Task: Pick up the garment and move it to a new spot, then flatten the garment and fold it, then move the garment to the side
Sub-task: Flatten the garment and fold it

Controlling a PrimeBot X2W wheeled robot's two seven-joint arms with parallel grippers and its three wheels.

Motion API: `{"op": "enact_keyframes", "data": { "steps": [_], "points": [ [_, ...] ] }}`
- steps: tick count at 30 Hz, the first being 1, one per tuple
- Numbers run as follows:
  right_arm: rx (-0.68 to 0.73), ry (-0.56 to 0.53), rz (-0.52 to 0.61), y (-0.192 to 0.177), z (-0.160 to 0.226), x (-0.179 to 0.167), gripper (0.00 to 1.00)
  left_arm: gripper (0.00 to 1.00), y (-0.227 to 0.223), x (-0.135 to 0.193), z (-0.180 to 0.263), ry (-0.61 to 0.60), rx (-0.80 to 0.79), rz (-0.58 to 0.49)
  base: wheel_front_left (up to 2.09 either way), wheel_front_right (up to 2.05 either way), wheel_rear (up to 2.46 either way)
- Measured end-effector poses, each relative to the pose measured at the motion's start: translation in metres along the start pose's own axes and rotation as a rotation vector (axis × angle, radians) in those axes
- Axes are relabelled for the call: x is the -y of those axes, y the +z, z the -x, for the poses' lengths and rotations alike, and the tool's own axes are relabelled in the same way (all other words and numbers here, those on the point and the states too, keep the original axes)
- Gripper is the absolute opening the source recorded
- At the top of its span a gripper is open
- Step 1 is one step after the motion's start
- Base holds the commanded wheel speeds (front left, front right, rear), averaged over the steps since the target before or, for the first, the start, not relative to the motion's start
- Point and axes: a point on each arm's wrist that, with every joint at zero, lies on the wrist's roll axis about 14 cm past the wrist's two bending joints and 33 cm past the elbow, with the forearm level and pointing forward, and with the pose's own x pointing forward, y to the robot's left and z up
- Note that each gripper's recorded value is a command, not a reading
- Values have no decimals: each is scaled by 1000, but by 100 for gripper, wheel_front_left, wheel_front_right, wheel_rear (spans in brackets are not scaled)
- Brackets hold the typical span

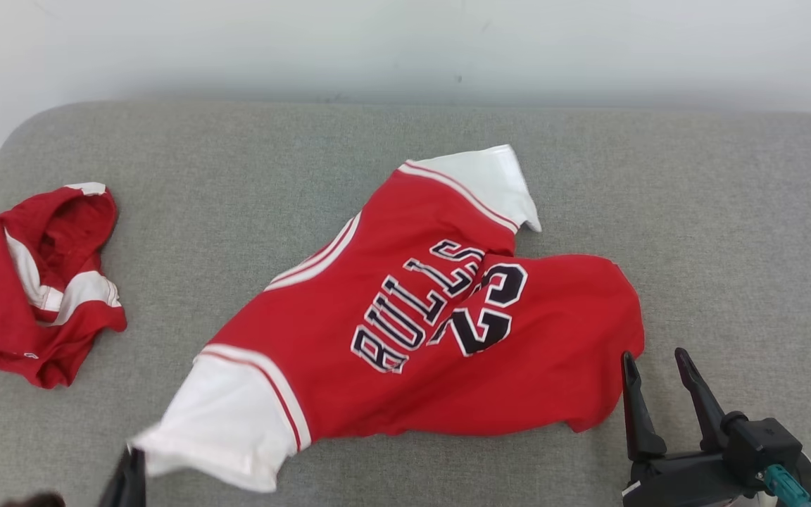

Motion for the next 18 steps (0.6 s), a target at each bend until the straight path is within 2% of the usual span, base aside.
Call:
{"op": "enact_keyframes", "data": {
  "steps": [2,6,8,9,10,11,17,18],
  "points": [
    [1,1,1,1,1,-1,100,0,-18,-5,11,27,-35,38,0,0,0],
    [-9,-2,4,-2,5,1,100,0,-40,-28,25,88,-78,18,0,0,0],
    [-7,-1,5,-1,6,0,100,0,-54,-29,31,76,-119,22,0,0,0],
    [-7,-3,5,-1,7,1,100,36,-58,-27,33,68,-129,37,0,0,0],
    [-7,-3,5,-1,8,1,100,89,-57,-24,32,61,-124,51,0,0,0],
    [-5,-3,6,0,8,1,100,100,-54,-23,30,55,-110,49,0,0,0],
    [1,-10,8,3,15,2,100,100,-4,-22,12,44,61,2,0,0,0],
    [5,-15,9,4,18,3,100,100,11,-27,9,51,111,-38,0,0,0]
  ]
}}
